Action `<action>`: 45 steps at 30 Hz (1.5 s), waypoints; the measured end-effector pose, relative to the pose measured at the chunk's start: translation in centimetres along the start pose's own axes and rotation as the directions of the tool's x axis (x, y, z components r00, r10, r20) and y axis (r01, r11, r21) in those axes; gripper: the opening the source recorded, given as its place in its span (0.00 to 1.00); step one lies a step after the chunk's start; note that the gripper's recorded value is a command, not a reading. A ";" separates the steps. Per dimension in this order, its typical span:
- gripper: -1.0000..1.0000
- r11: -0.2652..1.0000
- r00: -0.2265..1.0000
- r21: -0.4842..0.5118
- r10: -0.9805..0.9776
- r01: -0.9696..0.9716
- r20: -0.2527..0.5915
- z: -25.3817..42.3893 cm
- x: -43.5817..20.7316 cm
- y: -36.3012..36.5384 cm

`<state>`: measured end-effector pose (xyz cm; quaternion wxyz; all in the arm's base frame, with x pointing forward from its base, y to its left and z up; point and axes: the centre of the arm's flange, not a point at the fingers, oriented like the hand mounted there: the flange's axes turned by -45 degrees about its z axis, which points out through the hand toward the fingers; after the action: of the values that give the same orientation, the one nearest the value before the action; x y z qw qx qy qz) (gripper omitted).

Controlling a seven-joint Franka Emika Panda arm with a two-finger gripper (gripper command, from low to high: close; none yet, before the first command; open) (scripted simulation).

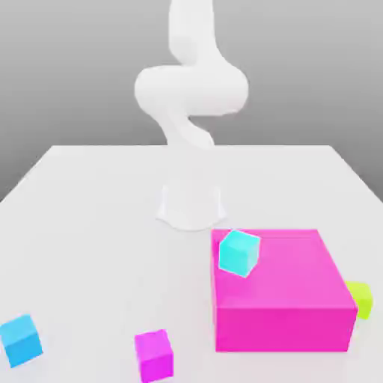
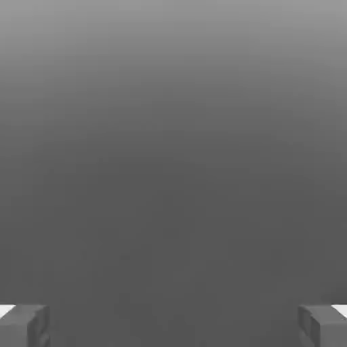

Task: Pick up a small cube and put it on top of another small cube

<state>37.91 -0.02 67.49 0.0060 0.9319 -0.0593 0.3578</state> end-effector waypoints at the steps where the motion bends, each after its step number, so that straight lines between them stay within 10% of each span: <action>1: 0.50 0.999 0.999 -0.025 0.040 -0.039 0.027 2.1 -0.1 0.0; 15: 0.50 0.810 0.794 -0.359 0.559 -0.463 0.239 27.1 -8.7 4.0; 32: 0.50 0.403 0.319 -0.618 0.915 -0.675 0.248 45.1 -28.1 6.6; 33: 0.00 0.403 0.319 -0.619 0.915 -0.674 0.248 45.9 -28.9 6.6; 45: 0.00 0.405 0.326 -0.613 0.914 -0.679 0.242 42.1 -25.1 6.8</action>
<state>46.71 -6.36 19.20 -0.0012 0.8052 -0.5930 0.0065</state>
